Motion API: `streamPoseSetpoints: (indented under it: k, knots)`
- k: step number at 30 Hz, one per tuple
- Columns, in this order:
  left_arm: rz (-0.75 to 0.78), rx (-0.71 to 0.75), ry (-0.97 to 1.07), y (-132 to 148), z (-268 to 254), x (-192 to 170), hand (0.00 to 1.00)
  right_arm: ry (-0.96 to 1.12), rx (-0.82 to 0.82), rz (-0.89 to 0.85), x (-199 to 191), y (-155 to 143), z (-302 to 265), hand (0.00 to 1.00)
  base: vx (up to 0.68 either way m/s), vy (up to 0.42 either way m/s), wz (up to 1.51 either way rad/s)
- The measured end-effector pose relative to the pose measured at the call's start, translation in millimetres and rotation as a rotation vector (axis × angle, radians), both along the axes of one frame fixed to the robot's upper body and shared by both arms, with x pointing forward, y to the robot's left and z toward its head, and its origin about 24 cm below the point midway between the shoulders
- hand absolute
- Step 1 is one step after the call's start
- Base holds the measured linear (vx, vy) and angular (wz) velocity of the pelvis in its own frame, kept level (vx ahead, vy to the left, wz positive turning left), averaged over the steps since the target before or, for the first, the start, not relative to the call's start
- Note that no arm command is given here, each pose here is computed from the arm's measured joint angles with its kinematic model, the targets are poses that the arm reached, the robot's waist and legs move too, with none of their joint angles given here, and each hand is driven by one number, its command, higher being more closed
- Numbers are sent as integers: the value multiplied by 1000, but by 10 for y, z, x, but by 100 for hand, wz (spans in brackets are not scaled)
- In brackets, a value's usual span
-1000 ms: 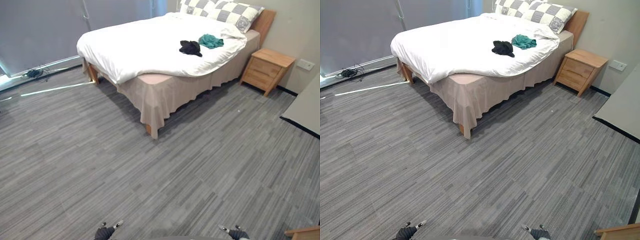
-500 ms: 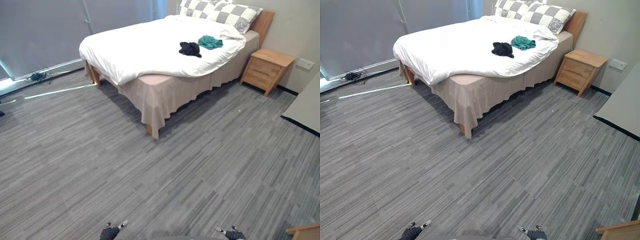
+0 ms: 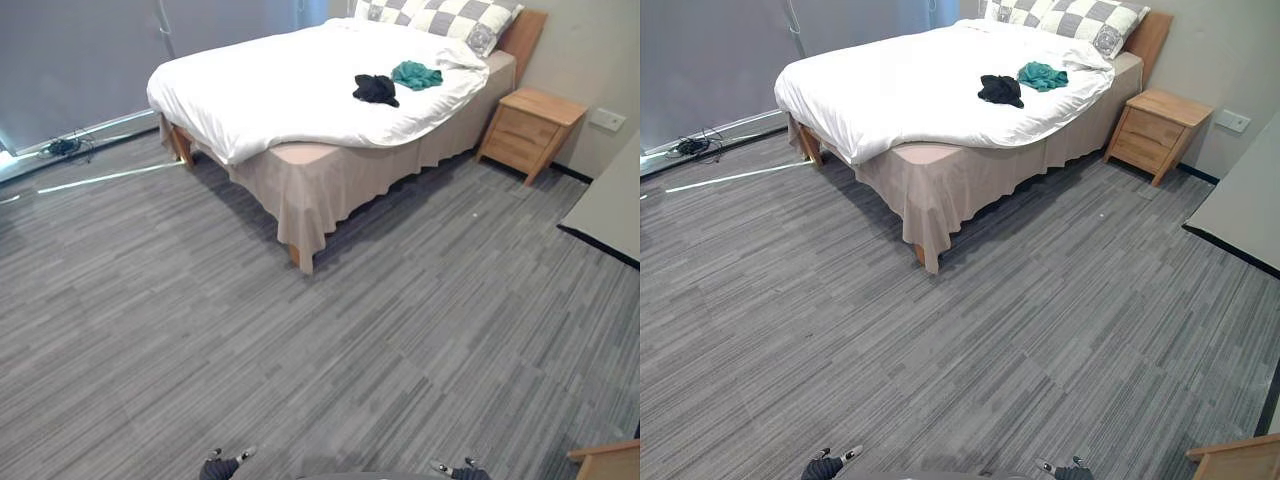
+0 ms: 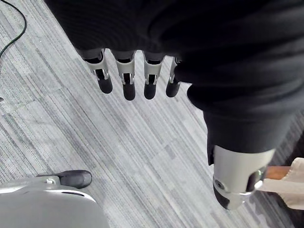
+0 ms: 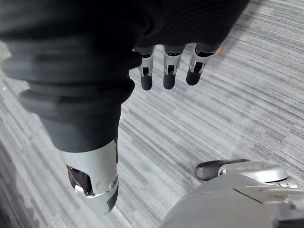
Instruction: Tidy the bed and pick cloth on bed and put in laundry
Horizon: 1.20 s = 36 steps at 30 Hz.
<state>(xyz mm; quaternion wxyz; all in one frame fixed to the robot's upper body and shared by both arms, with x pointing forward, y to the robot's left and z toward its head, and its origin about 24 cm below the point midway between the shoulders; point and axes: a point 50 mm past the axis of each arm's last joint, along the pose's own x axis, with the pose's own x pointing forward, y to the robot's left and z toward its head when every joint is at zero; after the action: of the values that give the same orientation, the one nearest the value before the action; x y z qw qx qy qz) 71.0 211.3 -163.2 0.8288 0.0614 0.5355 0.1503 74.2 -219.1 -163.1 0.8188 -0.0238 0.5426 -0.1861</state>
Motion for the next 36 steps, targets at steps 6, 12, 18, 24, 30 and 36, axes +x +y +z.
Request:
streamPoseSetpoints:
  k: [6, 12, 18, 24, 30, 36]
  knots:
    - [-28, 13, 14, 38, 0, -16, 0, -22, 4, 7, 97, 14, 15, 0, -19, -22, -28]
    - [-34, 9, 19, 38, -4, 42, 0, -3, 7, -12, 9, 11, -2, 0, 172, -24, 12]
    - [-25, -6, -39, -6, 34, 304, 0, 26, 21, -61, -137, 14, -27, 0, 515, -316, 27]
    - [33, -71, -58, -211, 9, 306, 0, 2, -5, -57, -51, -133, 16, 0, 626, -485, -19]
    - [53, -68, -176, -201, 112, 520, 0, -46, -11, 57, 248, -61, 58, 0, 592, -245, -36]
    - [13, -68, -209, -242, 143, 593, 0, -71, -37, 132, 373, -39, 93, 0, 457, 74, 13]
